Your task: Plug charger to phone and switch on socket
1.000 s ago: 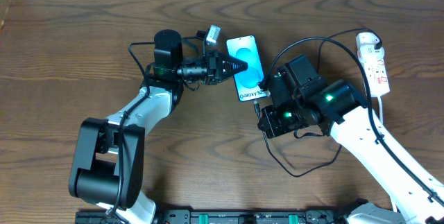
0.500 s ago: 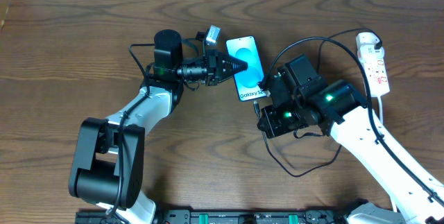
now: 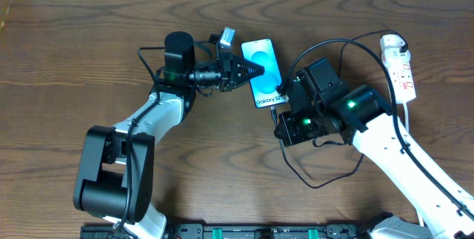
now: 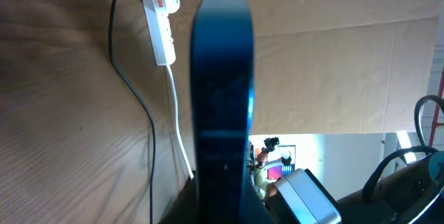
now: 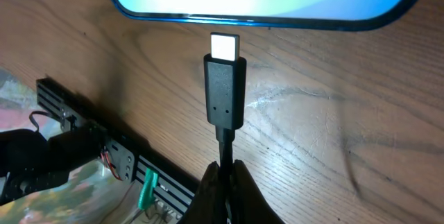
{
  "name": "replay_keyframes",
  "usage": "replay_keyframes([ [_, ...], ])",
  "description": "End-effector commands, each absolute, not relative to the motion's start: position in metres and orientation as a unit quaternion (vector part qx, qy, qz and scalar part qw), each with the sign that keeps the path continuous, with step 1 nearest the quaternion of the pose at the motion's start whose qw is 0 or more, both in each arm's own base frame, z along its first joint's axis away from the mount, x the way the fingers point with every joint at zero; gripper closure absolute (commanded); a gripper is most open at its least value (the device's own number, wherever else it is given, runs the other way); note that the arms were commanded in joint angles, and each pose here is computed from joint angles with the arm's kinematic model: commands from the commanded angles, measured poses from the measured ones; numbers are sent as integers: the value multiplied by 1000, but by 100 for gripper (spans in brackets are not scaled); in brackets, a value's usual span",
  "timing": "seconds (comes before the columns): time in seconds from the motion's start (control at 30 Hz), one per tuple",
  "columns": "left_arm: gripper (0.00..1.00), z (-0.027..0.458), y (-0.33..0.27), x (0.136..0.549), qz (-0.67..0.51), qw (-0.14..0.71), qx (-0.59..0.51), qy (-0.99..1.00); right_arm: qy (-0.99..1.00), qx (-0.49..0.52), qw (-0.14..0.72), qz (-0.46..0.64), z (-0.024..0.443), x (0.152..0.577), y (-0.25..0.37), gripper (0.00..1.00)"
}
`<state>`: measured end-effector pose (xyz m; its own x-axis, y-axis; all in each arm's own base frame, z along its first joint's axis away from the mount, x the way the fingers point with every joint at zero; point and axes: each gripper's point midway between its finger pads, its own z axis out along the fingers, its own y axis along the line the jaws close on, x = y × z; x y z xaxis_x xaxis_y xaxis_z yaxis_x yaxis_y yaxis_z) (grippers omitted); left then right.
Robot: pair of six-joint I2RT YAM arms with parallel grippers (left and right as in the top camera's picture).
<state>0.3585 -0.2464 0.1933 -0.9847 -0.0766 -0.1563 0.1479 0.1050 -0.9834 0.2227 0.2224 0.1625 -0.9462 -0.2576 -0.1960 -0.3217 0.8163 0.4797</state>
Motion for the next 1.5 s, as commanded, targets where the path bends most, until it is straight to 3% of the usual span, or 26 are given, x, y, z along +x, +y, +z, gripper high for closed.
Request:
replay_keyframes([
  [0.0, 93, 205, -247, 362, -672, 93, 34, 734, 950, -141, 61, 273, 168, 221, 223, 99],
  [1.47, 92, 205, -247, 358, -674, 89, 43, 732, 954, -145, 69, 254, 162, 228, 220, 99],
])
